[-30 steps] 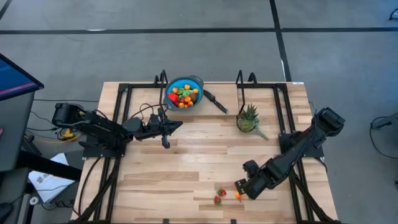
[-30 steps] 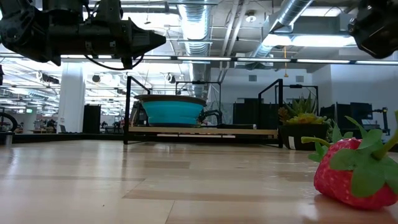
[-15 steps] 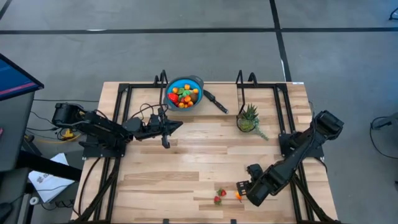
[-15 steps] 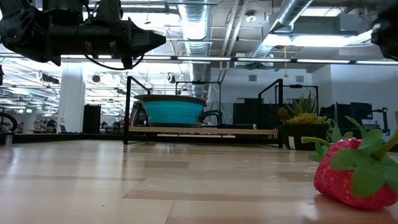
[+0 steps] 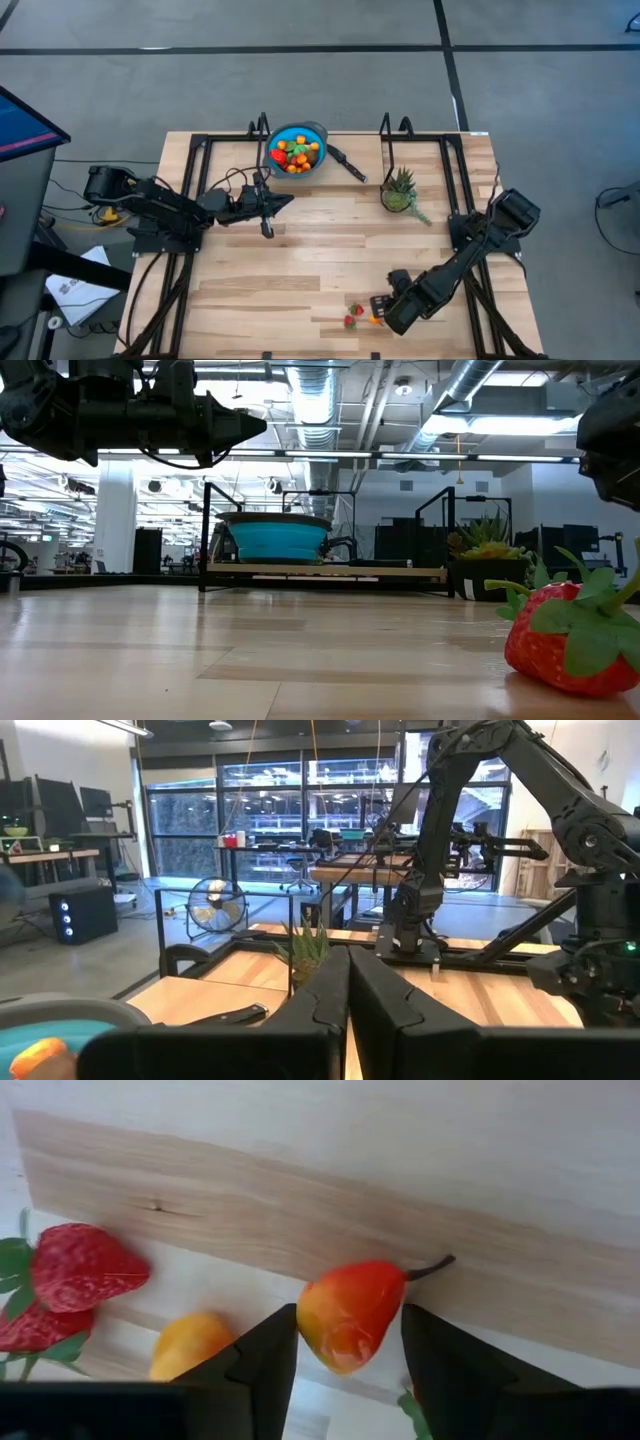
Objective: Pick & Place Fruit
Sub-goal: Put the pear into the basket
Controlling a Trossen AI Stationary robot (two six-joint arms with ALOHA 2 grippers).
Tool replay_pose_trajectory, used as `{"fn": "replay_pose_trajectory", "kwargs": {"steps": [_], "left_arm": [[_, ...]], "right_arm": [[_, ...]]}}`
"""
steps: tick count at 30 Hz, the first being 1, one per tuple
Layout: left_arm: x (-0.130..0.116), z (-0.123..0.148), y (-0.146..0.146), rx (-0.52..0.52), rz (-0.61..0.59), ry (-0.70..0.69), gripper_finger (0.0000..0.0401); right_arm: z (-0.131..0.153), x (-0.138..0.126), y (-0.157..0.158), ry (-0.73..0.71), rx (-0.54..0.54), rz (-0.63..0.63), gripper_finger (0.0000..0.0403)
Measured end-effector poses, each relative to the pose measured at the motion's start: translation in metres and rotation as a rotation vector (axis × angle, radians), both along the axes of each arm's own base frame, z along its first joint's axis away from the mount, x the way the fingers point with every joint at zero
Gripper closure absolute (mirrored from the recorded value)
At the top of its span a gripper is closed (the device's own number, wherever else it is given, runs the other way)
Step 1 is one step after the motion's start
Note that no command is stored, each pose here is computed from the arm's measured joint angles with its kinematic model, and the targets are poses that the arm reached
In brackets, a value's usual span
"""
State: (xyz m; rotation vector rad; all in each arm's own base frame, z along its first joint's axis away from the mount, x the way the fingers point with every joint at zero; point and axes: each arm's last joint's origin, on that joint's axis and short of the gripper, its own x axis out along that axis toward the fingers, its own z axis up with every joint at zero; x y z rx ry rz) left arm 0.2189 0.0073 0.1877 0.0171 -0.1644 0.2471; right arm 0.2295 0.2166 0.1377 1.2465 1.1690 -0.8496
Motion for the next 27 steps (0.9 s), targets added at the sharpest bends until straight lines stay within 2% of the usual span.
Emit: {"fn": "replay_pose_trajectory", "kwargs": {"steps": [15,27], "left_arm": [[0.0,0.0,0.0,0.0,-0.001,0.0,0.0399],[0.0,0.0,0.0,0.0,-0.004,0.0,0.0399]], "right_arm": [[-0.001,0.004,-0.006,0.003,-0.018,-0.004,0.0297],[0.003,0.013,-0.024,0.016,-0.072,0.096,0.0305]]}}
